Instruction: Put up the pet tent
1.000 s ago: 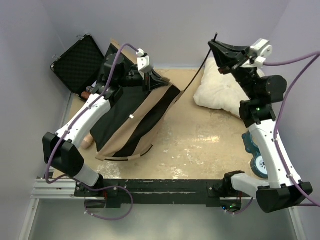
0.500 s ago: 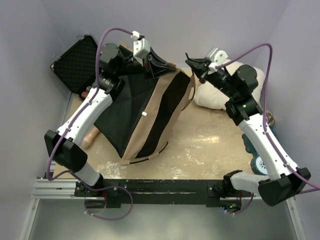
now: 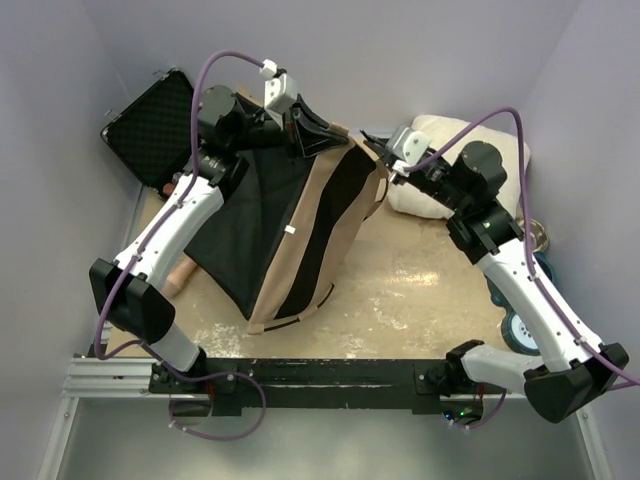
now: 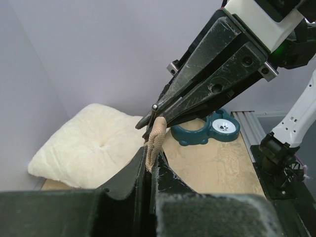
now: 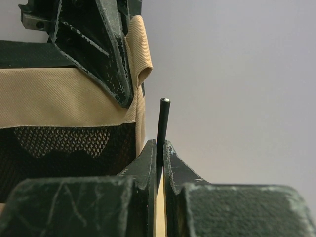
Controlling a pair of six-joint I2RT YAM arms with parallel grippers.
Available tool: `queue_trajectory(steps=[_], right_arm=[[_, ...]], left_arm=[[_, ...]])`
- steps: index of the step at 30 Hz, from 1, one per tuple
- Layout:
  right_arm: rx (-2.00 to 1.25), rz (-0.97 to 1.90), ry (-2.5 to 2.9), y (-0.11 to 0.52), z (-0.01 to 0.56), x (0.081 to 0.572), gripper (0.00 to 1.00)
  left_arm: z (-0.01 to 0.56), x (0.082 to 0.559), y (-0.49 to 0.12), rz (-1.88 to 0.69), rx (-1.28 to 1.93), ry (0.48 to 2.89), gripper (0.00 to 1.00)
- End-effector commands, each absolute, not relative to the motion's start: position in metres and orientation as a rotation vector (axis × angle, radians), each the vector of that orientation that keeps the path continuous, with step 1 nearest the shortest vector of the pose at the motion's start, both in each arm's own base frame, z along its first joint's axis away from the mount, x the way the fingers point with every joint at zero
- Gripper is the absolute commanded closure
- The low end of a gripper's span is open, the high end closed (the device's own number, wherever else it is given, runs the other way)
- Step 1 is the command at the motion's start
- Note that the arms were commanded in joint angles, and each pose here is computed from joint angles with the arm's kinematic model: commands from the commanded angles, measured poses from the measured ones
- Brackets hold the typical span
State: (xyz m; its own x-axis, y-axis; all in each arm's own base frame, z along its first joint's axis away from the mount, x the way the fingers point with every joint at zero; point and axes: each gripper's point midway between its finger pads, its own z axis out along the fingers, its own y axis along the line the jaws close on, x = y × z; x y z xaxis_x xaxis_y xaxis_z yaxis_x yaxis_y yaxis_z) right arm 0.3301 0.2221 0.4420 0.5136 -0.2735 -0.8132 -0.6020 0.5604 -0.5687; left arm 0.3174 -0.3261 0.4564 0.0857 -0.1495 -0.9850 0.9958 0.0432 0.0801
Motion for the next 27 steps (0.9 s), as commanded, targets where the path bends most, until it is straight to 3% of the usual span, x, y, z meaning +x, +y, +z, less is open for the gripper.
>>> queue_trajectory(steps=[1,27], right_arm=[[-1.103,0.213,1.221,0.222,0.387,0.341,1.00],[-1.126,0.253,1.147,0.241,0.403,0.324,1.00]], left_arm=[[0.495,0.297,-0.318,-1.127,1.129,0.922,1.00],[0.465,0.311,-0.323,-1.093,1.108,1.034,1.00]])
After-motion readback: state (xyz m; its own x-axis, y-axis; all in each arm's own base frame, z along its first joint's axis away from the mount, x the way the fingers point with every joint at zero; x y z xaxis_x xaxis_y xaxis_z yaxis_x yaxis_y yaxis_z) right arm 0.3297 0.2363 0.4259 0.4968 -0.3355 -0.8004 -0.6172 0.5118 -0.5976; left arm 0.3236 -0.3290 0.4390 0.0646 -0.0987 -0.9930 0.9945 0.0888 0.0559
